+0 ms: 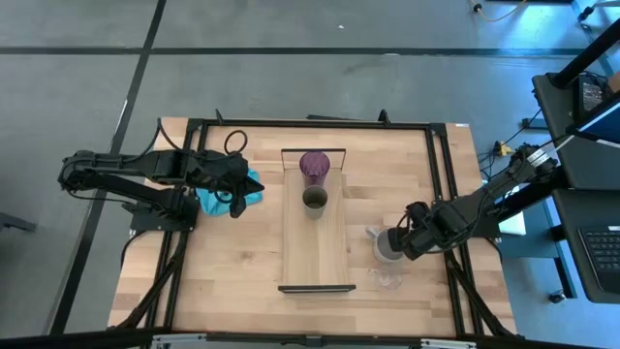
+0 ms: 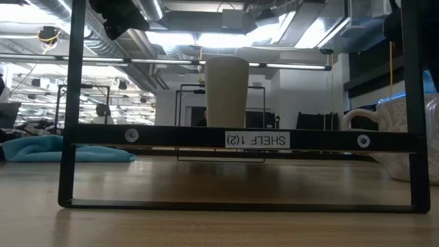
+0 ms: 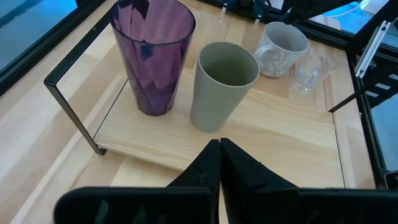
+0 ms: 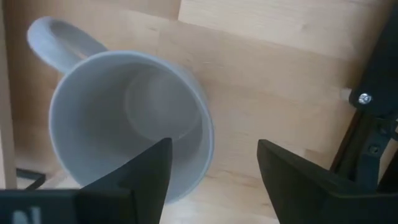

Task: Stack small to large cups/mugs on shelf
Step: Put the light gray mug on the shelf

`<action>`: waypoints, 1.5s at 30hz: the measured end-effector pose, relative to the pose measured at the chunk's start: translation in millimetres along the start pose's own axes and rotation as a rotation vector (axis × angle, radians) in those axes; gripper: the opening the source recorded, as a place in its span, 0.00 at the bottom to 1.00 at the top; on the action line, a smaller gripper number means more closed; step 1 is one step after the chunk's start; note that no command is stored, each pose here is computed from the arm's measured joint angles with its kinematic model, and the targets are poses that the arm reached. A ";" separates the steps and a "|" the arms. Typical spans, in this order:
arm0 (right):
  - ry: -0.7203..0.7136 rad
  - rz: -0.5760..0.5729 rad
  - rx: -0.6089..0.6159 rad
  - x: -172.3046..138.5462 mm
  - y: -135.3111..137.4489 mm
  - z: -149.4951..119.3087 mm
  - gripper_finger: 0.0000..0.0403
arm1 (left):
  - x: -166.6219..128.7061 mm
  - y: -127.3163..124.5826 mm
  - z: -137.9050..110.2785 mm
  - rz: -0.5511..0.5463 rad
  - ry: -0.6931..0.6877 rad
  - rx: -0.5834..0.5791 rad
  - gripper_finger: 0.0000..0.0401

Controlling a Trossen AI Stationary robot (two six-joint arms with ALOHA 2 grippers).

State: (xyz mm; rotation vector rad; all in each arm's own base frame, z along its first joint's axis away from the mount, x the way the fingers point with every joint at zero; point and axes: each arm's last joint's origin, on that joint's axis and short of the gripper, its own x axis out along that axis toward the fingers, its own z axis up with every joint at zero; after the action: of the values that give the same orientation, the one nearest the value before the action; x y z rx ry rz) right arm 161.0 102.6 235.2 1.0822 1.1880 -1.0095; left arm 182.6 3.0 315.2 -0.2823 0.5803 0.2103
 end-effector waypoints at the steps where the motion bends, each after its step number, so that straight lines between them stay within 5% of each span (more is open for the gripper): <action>1: -0.003 -0.007 0.007 1.3 0.7 -0.4 0.59 | 0.0 0.0 0.0 0.000 0.000 0.000 0.01; 16: -0.016 -0.119 0.081 24.3 13.1 -8.5 0.58 | 0.0 0.0 0.0 0.000 0.000 0.000 0.02; 29: -0.004 -0.079 0.106 26.1 18.0 -10.5 0.28 | 0.0 0.6 -1.9 0.006 0.020 0.028 0.03; 45: 0.008 -0.046 0.109 26.3 21.3 -11.5 0.19 | 0.0 0.6 -2.0 0.006 0.021 0.055 0.03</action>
State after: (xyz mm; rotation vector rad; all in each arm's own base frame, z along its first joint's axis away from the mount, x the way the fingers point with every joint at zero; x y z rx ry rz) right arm 182.4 117.2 210.6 1.1500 1.1798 -1.1170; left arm 181.4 2.9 313.5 -0.2300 0.6065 0.1973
